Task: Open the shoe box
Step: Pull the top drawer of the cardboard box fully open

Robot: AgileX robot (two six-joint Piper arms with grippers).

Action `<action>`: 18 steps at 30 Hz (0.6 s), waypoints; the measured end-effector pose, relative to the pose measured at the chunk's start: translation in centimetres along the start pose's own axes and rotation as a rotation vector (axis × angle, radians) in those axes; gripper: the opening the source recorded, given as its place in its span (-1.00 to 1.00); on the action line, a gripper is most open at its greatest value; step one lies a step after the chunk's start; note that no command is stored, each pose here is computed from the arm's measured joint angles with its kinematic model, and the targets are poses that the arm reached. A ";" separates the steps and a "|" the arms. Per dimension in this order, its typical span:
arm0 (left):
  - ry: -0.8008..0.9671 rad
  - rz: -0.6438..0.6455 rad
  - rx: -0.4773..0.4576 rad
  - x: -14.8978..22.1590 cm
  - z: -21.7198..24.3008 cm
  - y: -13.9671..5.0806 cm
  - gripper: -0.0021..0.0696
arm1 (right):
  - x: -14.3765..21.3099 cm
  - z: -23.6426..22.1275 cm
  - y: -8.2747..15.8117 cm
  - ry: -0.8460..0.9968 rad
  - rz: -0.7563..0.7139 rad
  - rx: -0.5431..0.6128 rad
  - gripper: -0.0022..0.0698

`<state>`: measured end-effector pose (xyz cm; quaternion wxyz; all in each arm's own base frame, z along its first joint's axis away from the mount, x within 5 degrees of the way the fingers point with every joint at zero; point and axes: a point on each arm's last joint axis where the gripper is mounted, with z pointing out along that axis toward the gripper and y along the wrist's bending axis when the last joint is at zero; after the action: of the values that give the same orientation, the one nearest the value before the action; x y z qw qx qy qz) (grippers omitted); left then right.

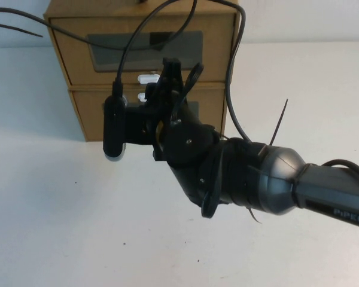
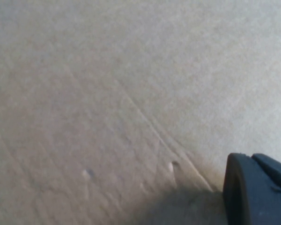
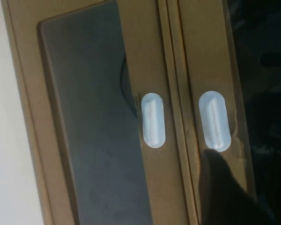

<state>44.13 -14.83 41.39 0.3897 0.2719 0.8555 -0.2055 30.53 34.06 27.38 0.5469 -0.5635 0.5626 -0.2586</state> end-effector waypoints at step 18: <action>0.000 0.000 0.000 0.0 0.0 0.0 -0.96 | 0.0 2.7 -0.7 -0.029 -0.047 0.006 -0.37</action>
<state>44.13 -14.83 41.39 0.3897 0.2719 0.8555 -0.2055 33.23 34.78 27.26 0.5505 -0.5786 0.5402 -0.2650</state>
